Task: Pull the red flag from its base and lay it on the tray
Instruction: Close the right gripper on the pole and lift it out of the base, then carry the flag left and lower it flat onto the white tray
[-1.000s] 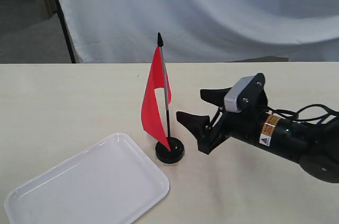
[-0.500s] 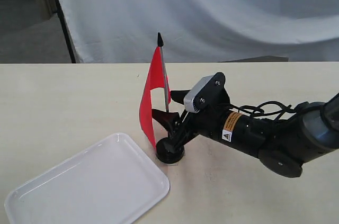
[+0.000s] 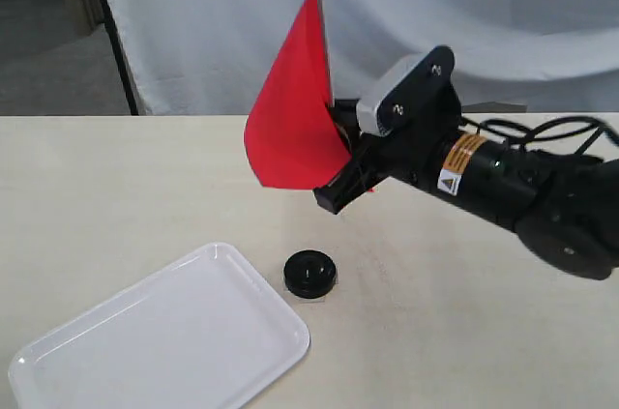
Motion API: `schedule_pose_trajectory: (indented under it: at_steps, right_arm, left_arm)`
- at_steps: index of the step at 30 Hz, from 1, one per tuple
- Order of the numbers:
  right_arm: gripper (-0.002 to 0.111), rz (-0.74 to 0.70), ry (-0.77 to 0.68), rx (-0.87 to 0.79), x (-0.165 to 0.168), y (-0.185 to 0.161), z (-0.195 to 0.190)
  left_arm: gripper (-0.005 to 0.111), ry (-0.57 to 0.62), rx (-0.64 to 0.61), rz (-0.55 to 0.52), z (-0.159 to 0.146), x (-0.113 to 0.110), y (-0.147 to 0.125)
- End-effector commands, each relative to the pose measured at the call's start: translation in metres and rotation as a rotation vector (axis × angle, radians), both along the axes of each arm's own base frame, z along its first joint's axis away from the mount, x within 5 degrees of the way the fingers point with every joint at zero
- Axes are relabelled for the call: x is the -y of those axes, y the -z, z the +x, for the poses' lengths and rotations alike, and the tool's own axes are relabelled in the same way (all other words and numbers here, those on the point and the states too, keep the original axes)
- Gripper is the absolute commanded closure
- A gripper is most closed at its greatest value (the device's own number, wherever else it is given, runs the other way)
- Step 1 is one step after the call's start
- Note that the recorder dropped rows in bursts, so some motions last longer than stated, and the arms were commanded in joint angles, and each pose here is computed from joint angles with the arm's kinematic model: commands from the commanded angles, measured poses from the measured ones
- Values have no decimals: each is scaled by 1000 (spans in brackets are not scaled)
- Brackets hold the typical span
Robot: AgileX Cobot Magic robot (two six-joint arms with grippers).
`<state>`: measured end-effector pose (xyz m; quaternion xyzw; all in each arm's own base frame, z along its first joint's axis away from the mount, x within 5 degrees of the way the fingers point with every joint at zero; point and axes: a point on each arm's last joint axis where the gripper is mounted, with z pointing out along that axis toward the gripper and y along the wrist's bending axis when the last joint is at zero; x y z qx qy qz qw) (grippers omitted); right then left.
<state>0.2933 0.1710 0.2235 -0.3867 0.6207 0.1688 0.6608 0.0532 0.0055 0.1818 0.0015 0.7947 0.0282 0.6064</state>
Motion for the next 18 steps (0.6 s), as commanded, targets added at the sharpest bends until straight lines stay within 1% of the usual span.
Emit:
schedule_pose_trajectory:
  at_steps: [1,2,3,4,7,12,18]
  right_arm:
    - [109,-418,37,97,-4,-33,-16]
    - [109,-505,32,108,-7,-37,-19]
    - [109,-611,-1,135,-17,-40,-23]
    - [109,-666,-22,142,-23,-40,-26]
    - [109,-791,-94,145,-47,-35,-32]
    - [109,-989,-218,149,-91,-14,-39]
    - [109,-1249,-275,139,-133,19,-36]
  left_arm:
    - [105,-3,-7,-5,0,0,1]
    - [105,-3,-7,-5,0,0,1]
    - [105,-3,-7,-5,0,0,1]
    - [105,-3,-7,-5,0,0,1]
    - [105,-3,-7,-5,0,0,1]
    - [105,-3,-7,-5,0,0,1]
    - [105,-3,-7,-5,0,0,1]
